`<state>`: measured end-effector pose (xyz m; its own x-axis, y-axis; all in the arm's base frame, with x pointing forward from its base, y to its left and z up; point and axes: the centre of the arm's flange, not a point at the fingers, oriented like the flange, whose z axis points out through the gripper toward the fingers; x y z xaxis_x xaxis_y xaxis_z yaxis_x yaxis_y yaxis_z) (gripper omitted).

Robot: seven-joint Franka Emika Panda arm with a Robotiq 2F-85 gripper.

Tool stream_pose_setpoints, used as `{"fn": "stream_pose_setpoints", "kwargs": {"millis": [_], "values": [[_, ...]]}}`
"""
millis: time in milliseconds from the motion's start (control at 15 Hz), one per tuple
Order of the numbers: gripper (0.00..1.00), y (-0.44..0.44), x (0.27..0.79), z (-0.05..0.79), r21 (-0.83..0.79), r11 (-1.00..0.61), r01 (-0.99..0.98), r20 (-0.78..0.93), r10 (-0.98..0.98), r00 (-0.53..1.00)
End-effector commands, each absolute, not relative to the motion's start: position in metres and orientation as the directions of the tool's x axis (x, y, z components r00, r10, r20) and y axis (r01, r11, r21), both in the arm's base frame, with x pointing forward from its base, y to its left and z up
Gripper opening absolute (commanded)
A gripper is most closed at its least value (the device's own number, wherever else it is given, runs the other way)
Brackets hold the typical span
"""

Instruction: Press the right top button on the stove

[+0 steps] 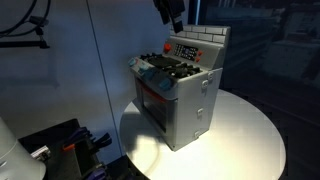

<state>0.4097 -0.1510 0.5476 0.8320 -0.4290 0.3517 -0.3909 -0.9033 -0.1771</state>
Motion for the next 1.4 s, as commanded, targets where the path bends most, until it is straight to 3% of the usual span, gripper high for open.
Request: {"fn": "stream_pose_setpoints", "kwargs": {"millis": [0, 600, 1333], "values": [[1.00, -0.151, 0.410, 0.549, -0.177, -0.903, -0.392, 0.353, -0.430, 0.831], [1.00, -0.152, 0.420, 0.547, -0.177, -0.896, -0.408, 0.350, -0.445, 0.824], [1.00, -0.154, 0.486, 0.515, -0.174, -0.878, -0.445, 0.314, -0.478, 0.820]]}}
